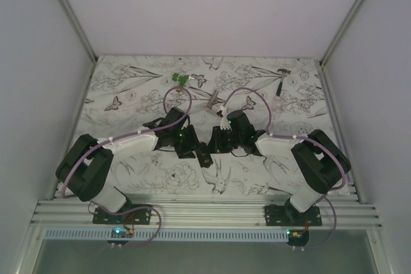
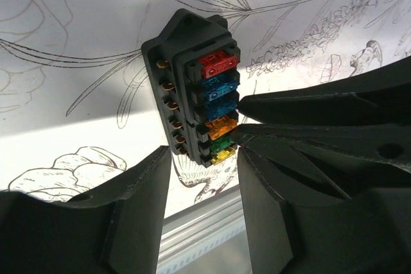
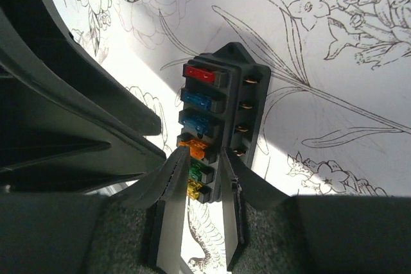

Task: Snap on the fuse box
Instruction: Adjust the fuse box base at the center of the board.

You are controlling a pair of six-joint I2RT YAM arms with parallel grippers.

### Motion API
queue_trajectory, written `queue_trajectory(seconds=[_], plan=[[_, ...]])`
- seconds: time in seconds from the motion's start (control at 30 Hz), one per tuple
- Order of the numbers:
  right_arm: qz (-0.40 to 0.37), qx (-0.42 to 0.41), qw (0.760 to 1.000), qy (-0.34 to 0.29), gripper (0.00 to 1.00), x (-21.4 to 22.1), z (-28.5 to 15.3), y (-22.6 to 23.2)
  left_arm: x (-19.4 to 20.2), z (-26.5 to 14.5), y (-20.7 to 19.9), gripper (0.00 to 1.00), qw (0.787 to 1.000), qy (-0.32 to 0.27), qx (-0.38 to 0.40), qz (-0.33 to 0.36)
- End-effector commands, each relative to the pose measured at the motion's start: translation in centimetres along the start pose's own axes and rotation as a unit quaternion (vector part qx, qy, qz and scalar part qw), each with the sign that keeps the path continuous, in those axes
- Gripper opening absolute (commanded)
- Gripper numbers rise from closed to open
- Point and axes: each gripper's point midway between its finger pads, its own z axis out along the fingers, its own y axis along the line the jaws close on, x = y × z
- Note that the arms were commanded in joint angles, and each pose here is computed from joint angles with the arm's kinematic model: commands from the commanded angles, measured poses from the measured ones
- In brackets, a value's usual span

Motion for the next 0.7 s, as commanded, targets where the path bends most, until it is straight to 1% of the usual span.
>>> queue_trajectory(seconds=[0.0,0.27,0.37,0.53,0.67], plan=[[-0.003,-0.018,1.0,0.0,0.31,0.0,-0.2,0.6,-0.3,-0.3,0.2,0.49,1.0,-0.009,0.0,-0.006],[0.0,-0.016,1.0,0.006,0.29,0.5,0.1,0.2,0.1,1.1,0.9,0.46,1.0,0.012,-0.014,-0.01],[0.001,-0.016,1.0,0.008,0.27,0.6,0.2,0.1,0.2,1.5,1.4,0.4,1.0,0.015,-0.022,-0.011],[0.004,-0.005,1.0,0.023,0.24,1.2,0.4,-0.5,0.5,2.0,2.2,0.34,0.999,0.021,-0.033,-0.015],[0.006,0.008,0.999,0.039,0.21,2.0,0.7,-1.2,1.0,2.4,3.1,0.24,0.999,0.028,-0.042,-0.017]])
